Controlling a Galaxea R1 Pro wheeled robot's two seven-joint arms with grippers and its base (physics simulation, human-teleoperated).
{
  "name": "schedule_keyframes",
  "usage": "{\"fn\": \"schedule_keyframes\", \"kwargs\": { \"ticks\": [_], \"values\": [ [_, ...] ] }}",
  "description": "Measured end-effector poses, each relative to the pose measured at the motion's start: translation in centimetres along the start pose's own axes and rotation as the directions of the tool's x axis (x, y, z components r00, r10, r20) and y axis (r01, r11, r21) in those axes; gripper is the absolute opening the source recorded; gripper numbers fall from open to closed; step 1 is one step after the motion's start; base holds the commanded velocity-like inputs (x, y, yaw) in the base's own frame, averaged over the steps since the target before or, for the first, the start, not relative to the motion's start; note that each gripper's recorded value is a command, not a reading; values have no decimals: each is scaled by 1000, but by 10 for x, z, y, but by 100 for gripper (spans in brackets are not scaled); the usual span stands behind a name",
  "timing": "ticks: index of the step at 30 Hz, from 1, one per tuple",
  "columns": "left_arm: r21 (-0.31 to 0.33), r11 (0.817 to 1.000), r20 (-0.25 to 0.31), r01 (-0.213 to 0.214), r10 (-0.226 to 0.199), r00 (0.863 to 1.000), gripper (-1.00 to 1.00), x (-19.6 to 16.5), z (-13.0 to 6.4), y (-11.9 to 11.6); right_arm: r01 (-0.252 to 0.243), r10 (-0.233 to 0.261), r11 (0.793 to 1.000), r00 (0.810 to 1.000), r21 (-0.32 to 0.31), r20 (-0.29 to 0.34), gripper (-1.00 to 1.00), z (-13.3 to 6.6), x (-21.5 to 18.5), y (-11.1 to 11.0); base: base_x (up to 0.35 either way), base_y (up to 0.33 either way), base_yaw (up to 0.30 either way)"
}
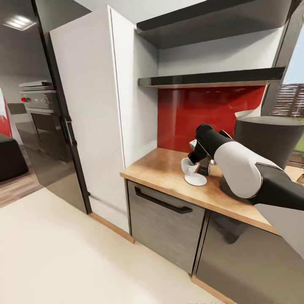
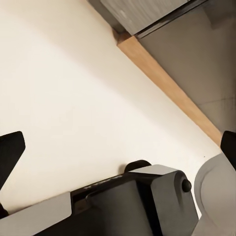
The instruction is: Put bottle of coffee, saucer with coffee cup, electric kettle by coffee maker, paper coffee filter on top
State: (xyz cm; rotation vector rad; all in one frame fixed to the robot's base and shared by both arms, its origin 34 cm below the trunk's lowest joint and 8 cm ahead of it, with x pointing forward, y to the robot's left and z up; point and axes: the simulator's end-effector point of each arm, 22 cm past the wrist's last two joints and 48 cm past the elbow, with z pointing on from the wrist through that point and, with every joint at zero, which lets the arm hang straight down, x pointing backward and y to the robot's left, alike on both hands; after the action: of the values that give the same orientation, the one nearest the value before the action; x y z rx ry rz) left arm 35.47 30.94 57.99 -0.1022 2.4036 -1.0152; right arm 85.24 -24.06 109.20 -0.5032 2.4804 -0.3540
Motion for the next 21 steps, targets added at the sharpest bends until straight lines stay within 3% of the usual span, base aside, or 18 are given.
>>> {"fn": "schedule_keyframes", "kwargs": {
  "ticks": [7, 14, 21],
  "values": [
    [1, 1000, 4, -3, 3, 1000, 100, -2, 0, -1, -1, 1, 1000, 1000, 2, 5, -100, -4, -1, -1, 0, 1, -237],
    [2, 1000, 5, -4, 4, 1000, 100, -2, 0, -1, -1, 1, 1000, 1000, 1, 6, -100, -4, -1, -1, 33, 159, -28],
    [2, 1000, 5, -4, 4, 1000, 100, -2, 0, -1, -1, 1, 1000, 1000, 2, 7, -100, -5, -1, -1, 8, 26, -68]
  ]
}}
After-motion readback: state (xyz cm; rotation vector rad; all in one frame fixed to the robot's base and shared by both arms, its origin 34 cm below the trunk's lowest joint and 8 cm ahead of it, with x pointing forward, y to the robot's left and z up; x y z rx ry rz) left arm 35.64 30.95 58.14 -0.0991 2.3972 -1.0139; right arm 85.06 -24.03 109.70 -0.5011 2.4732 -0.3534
